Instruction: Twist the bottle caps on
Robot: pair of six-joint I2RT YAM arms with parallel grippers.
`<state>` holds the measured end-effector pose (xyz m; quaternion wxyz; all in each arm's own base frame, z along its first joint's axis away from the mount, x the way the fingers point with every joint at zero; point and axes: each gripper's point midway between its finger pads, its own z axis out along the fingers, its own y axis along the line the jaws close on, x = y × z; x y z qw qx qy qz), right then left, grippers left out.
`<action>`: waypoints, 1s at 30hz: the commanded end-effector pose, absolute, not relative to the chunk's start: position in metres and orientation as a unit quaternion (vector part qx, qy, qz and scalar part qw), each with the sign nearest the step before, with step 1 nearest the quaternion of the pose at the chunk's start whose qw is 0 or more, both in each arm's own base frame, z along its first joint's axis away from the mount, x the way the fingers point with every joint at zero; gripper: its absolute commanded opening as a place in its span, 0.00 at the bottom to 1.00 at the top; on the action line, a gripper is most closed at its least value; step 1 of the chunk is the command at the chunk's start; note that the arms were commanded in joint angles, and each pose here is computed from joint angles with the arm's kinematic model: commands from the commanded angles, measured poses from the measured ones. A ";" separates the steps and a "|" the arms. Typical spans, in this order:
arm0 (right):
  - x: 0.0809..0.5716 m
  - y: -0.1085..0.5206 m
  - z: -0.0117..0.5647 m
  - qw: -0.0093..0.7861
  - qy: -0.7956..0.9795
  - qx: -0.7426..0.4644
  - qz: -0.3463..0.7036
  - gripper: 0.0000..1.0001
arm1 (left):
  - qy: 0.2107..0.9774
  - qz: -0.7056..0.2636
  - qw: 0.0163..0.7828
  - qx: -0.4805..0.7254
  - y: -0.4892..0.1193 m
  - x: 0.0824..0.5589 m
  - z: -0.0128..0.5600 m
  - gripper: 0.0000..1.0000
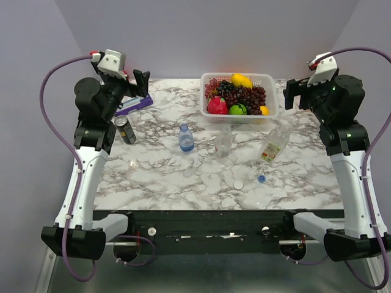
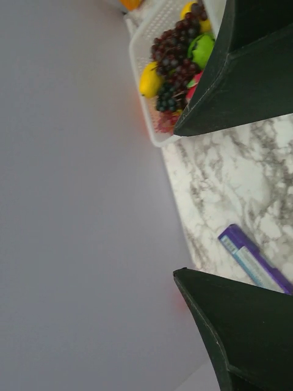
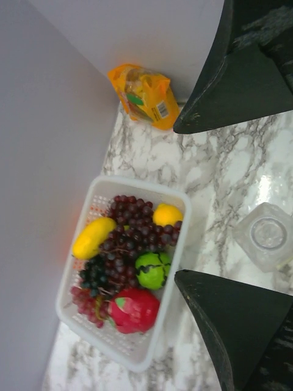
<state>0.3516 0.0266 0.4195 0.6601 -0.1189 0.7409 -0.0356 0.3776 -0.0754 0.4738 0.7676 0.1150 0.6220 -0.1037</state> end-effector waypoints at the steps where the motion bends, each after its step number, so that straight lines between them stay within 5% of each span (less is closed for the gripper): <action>1: 0.313 0.067 0.387 0.600 0.737 -0.310 0.018 1.00 | 0.673 -0.132 0.701 0.195 -0.101 0.368 0.408 0.99; 4: 0.270 0.119 0.368 0.559 0.689 -0.441 0.136 0.97 | 0.687 -0.145 0.682 0.204 -0.106 0.355 0.390 0.99; 13: 0.277 0.189 0.323 0.452 0.712 -0.478 0.245 0.91 | 0.707 -0.171 0.638 0.253 -0.122 0.312 0.337 0.99; 22: 0.334 0.228 0.295 0.398 0.751 -0.473 0.231 0.92 | 0.714 -0.158 0.616 0.292 -0.131 0.286 0.313 0.99; 30: 0.333 0.246 0.271 0.359 0.758 -0.495 0.226 0.92 | 0.714 -0.155 0.602 0.323 -0.140 0.281 0.299 0.99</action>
